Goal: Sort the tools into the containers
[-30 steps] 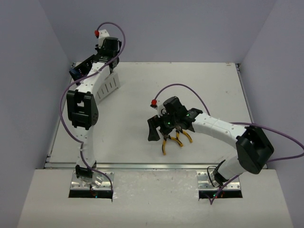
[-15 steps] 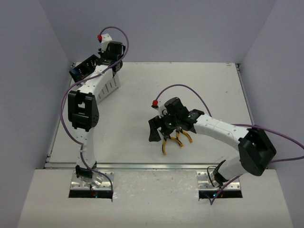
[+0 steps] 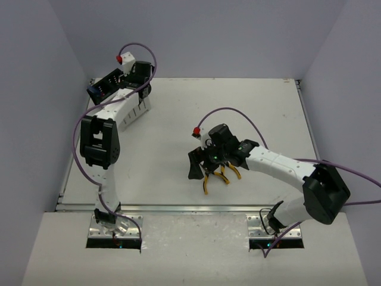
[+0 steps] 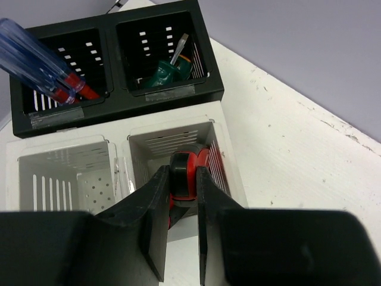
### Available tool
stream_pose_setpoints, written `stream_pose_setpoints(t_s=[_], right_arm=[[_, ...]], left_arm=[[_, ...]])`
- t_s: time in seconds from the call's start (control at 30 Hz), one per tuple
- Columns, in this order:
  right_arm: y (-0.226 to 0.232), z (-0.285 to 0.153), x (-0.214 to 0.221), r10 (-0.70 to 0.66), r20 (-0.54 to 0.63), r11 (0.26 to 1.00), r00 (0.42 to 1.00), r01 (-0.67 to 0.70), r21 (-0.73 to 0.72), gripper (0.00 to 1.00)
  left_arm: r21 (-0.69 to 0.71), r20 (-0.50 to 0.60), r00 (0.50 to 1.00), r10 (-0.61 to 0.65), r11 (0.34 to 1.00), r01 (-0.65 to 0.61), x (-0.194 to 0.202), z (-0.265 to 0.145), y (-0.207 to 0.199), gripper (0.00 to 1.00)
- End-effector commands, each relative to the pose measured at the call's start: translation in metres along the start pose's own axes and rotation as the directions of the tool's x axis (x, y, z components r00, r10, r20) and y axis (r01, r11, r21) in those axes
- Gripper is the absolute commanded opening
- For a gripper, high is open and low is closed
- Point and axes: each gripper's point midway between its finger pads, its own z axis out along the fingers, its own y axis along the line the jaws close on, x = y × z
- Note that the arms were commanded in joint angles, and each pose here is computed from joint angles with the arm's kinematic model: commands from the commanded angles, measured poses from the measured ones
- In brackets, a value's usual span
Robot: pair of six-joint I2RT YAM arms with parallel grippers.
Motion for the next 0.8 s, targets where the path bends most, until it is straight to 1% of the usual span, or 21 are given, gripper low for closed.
stream_pose_setpoints(t_s=[0.0, 0.07, 0.1, 0.13, 0.17, 0.2, 0.27, 0.3, 0.33, 0.37, 0.43, 0.47, 0.5, 0.53, 0.6, 0.63, 0.7, 0.77], right_arm=[[0.008, -0.005, -0.014, -0.030, 0.061, 0.999, 0.998, 0.032, -0.026, 0.99], [0.007, -0.004, -0.014, -0.024, 0.062, 1.000, 0.998, 0.025, -0.019, 0.99], [0.006, -0.004, -0.015, -0.020, 0.064, 1.000, 0.998, 0.020, -0.010, 0.99], [0.000, -0.004, -0.016, -0.010, 0.069, 1.000, 0.998, 0.008, 0.024, 0.99], [-0.004, -0.004, -0.017, 0.005, 0.073, 0.999, 0.997, -0.009, 0.052, 0.99], [-0.010, -0.005, -0.019, 0.008, 0.081, 0.996, 0.997, -0.015, 0.089, 0.99], [-0.028, -0.005, -0.019, 0.041, 0.070, 0.980, 0.997, -0.053, 0.190, 0.99], [-0.031, -0.007, -0.024, 0.043, 0.067, 0.975, 0.997, -0.057, 0.216, 0.99], [-0.044, -0.007, -0.022, 0.049, 0.055, 0.957, 0.997, -0.063, 0.283, 0.99], [-0.048, -0.005, -0.011, 0.066, 0.013, 0.953, 0.998, -0.067, 0.296, 0.99], [-0.068, -0.005, 0.002, 0.099, -0.049, 0.916, 0.994, -0.072, 0.395, 0.99], [-0.073, -0.005, 0.008, 0.106, -0.068, 0.909, 0.992, -0.069, 0.411, 0.96], [-0.079, -0.004, 0.015, 0.107, -0.088, 0.900, 0.990, -0.059, 0.431, 0.90], [-0.084, -0.004, 0.021, 0.106, -0.107, 0.894, 0.989, -0.047, 0.446, 0.89], [-0.095, -0.004, 0.035, 0.095, -0.176, 0.880, 0.980, 0.000, 0.474, 0.66], [-0.099, -0.003, 0.042, 0.088, -0.212, 0.878, 0.973, 0.025, 0.479, 0.61], [-0.104, -0.001, 0.048, 0.069, -0.266, 0.876, 0.962, 0.070, 0.478, 0.57], [-0.109, 0.000, 0.051, 0.048, -0.300, 0.871, 0.953, 0.107, 0.479, 0.55]], left_arm=[[0.026, -0.119, 0.989, 0.084, 0.996, -0.081, 0.030, -0.018, 0.010, 0.39], [0.052, -0.095, 0.994, 0.060, 0.997, -0.055, 0.012, -0.032, 0.008, 0.49], [0.064, -0.084, 0.995, 0.048, 0.997, -0.043, 0.003, -0.039, 0.008, 0.56], [0.075, -0.072, 0.997, 0.037, 0.997, -0.031, -0.005, -0.047, 0.007, 0.70], [0.088, -0.051, 0.999, 0.009, 0.996, -0.004, -0.020, -0.057, 0.008, 0.77], [0.091, -0.050, 0.999, 0.006, 0.996, -0.002, -0.023, -0.060, 0.009, 0.84], [0.136, -0.022, 0.999, -0.043, 0.990, 0.046, -0.051, -0.086, 0.012, 1.00], [0.141, -0.025, 0.998, -0.050, 0.989, 0.053, -0.055, -0.093, 0.015, 1.00], [0.161, -0.035, 0.998, -0.056, 0.985, 0.060, -0.056, -0.100, 0.017, 1.00], [0.167, -0.026, 0.997, -0.072, 0.983, 0.076, -0.064, -0.107, 0.020, 1.00], [0.218, -0.027, 0.993, -0.118, 0.968, 0.121, -0.076, -0.136, 0.034, 1.00], [0.239, -0.031, 0.991, -0.133, 0.961, 0.137, -0.077, -0.148, 0.041, 1.00], [0.273, -0.036, 0.987, -0.158, 0.948, 0.161, -0.076, -0.167, 0.053, 1.00], [0.275, -0.060, 0.988, -0.141, 0.949, 0.152, -0.062, -0.166, 0.056, 1.00], [0.348, -0.058, 0.980, -0.188, 0.917, 0.197, -0.062, -0.198, 0.075, 1.00], [0.382, -0.066, 0.979, -0.194, 0.901, 0.205, -0.057, -0.207, 0.079, 1.00], [0.443, -0.078, 0.979, -0.191, 0.873, 0.205, -0.046, -0.222, 0.085, 1.00], [0.482, -0.089, 0.982, -0.165, 0.856, 0.188, -0.034, -0.232, 0.090, 1.00]])
